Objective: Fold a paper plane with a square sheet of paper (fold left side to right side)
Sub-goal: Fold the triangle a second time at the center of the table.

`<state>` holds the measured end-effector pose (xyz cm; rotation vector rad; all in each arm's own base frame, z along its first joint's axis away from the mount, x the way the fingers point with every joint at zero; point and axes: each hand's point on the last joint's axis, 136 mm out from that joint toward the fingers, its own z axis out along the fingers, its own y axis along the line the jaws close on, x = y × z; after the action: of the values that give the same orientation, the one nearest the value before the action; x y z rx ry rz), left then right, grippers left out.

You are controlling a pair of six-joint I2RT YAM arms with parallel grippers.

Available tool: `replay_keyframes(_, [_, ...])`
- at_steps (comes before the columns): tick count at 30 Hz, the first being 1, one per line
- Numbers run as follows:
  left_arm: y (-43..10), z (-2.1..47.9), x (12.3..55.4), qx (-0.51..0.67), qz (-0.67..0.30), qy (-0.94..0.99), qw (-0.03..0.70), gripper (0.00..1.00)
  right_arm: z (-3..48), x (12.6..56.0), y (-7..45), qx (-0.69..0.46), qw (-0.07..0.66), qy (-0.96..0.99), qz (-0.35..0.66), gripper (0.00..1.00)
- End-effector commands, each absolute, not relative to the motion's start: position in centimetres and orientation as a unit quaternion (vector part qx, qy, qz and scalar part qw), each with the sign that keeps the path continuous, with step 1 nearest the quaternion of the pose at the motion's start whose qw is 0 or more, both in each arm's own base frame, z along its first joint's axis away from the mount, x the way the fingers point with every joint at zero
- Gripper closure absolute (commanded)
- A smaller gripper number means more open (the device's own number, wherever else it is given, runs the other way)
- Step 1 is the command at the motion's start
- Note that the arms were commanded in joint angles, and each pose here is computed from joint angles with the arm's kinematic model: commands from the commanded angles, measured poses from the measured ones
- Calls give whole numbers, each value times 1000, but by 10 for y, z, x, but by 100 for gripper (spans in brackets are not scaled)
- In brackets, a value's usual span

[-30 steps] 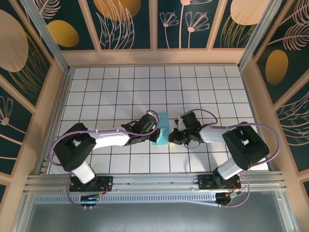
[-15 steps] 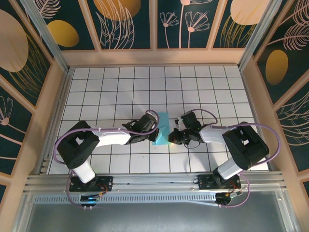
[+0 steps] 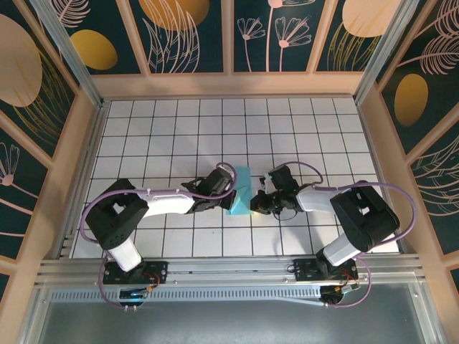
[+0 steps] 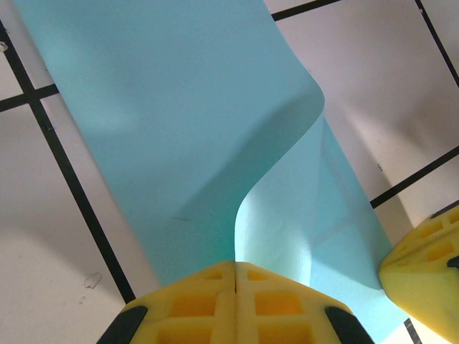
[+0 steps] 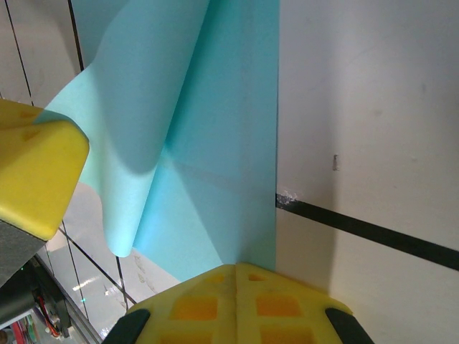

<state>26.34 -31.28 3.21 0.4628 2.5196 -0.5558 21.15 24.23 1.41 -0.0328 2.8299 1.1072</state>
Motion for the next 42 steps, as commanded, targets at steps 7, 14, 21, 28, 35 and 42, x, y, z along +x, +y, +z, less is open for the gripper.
replay_keyframes(7, [-310, 37, 276, 172, -187, 929, 271, 100, -9, 201, 229, -6, 30, 948, 316, 100])
replay_keyframes(14, [-309, 37, 277, 171, -186, 929, 272, 100, -9, 201, 229, -6, 30, 948, 316, 100])
replay_keyframes(21, [-311, 30, 278, 173, -183, 930, 267, 100, -9, 201, 229, -5, 30, 948, 316, 100])
replay_keyframes(28, [-314, 32, 281, 177, -184, 928, 271, 100, -9, 201, 229, -6, 29, 948, 316, 100])
replay_keyframes(35, [-314, 31, 282, 177, -181, 929, 271, 100, -10, 201, 229, -5, 28, 948, 316, 100])
replay_keyframes(42, [-313, 29, 283, 177, -177, 930, 270, 100, -10, 201, 229, -6, 27, 949, 315, 100])
